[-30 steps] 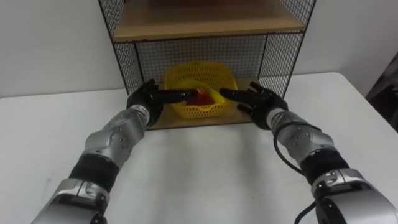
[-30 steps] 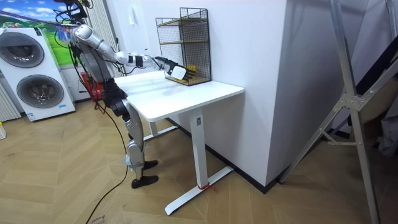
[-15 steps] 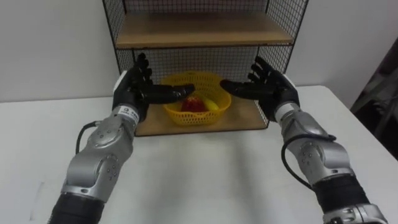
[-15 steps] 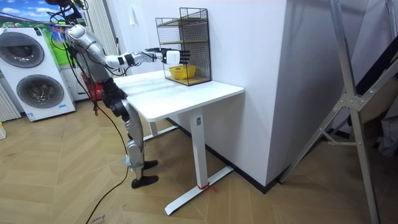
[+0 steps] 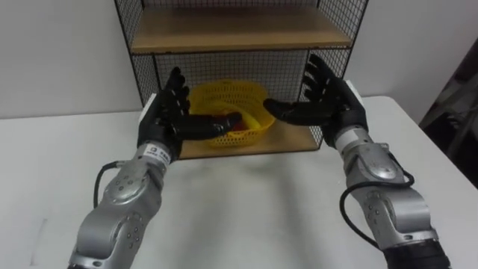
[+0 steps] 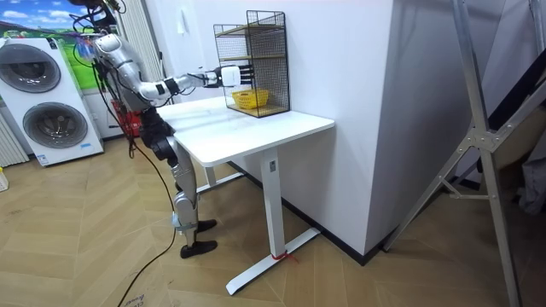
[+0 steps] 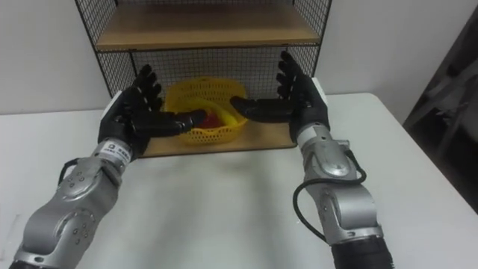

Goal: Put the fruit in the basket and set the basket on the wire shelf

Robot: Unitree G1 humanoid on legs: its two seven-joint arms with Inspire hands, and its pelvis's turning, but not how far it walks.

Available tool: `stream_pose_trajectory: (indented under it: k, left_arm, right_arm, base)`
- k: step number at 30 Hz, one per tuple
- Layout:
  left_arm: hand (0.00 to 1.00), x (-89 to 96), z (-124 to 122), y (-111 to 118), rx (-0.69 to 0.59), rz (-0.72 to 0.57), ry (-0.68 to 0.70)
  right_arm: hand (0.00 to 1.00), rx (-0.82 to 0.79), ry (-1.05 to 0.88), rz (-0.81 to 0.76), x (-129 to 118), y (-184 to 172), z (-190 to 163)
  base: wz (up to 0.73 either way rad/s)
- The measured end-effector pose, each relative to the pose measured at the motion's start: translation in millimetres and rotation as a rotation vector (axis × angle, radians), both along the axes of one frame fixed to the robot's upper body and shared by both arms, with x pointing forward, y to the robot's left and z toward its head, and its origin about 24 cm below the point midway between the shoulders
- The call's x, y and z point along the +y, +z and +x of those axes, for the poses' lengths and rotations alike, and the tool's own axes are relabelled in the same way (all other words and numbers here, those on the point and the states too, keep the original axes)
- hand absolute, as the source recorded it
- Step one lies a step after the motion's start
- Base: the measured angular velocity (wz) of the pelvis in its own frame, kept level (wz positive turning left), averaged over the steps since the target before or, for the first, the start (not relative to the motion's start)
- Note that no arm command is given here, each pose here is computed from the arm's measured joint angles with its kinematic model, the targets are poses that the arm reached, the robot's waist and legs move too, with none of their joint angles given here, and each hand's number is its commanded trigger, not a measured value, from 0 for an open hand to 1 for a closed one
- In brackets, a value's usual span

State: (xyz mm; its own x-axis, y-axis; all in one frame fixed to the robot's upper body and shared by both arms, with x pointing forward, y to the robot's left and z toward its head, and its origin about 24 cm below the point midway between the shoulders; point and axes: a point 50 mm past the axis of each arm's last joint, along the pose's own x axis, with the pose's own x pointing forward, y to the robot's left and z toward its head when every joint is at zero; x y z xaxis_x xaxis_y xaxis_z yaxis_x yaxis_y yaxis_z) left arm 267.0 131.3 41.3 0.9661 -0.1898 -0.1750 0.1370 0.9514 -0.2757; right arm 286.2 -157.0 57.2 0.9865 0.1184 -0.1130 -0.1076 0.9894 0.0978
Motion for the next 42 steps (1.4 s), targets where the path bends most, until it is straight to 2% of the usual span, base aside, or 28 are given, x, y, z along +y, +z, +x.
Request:
stream_pose_trajectory:
  k: [4, 8, 12, 15, 20, 23, 27, 32, 34, 37, 40, 42]
  left_arm:
    - [0.00, 1.1, -22, -15, 0.030, -0.031, -0.045]
    - [0.00, 5.5, -40, -27, 0.043, -0.053, -0.034]
    - [0.00, 14.3, -56, -39, 0.068, -0.066, -0.008]
    - [0.00, 21.9, -64, -36, 0.047, -0.060, 0.027]
    - [0.00, 42.4, -79, -17, -0.082, -0.046, 0.163]
    - [0.00, 57.0, -86, -15, -0.114, -0.015, 0.267]
    - [0.00, 92.0, -97, -9, -0.145, 0.082, 0.512]
    - [0.00, 124.4, -108, 24, -0.323, 0.133, 0.789]
    - [0.00, 141.1, -117, 41, -0.389, 0.151, 0.937]
    - [0.00, 158.1, -129, 59, -0.472, 0.177, 1.089]
    - [0.00, 181.4, -152, 78, -0.566, 0.319, 1.327]
    - [0.00, 193.4, -164, 86, -0.601, 0.367, 1.441]
  right_arm:
    - [0.00, 0.011, 0.023, -0.021, -2, -11, -18]
    - [0.00, 0.033, 0.013, -0.084, -7, -25, -36]
    - [0.00, 0.039, 0.034, -0.078, -8, -30, -56]
    - [0.00, -0.002, 0.025, -0.083, -11, -26, -67]
    - [0.00, -0.051, -0.021, -0.075, -23, -24, -85]
    - [0.00, -0.056, -0.085, -0.096, -34, -25, -97]
    - [0.00, -0.087, -0.203, -0.149, -54, -21, -108]
    - [0.00, -0.180, -0.356, -0.198, -79, -5, -115]
    - [0.00, -0.213, -0.449, -0.248, -94, 4, -118]
    - [0.00, -0.259, -0.557, -0.310, -114, 19, -123]
    - [0.00, -0.359, -0.734, -0.403, -139, 42, -133]
    - [0.00, -0.411, -0.817, -0.439, -151, 54, -137]
  base:
    - [0.00]
    - [-0.12]
    - [0.02]
    - [0.00]
    - [-0.01]
    - [-0.04]
    - [0.01]
    - [0.01]
    - [0.05]
    - [0.00]
    - [0.01]
    - [0.00]
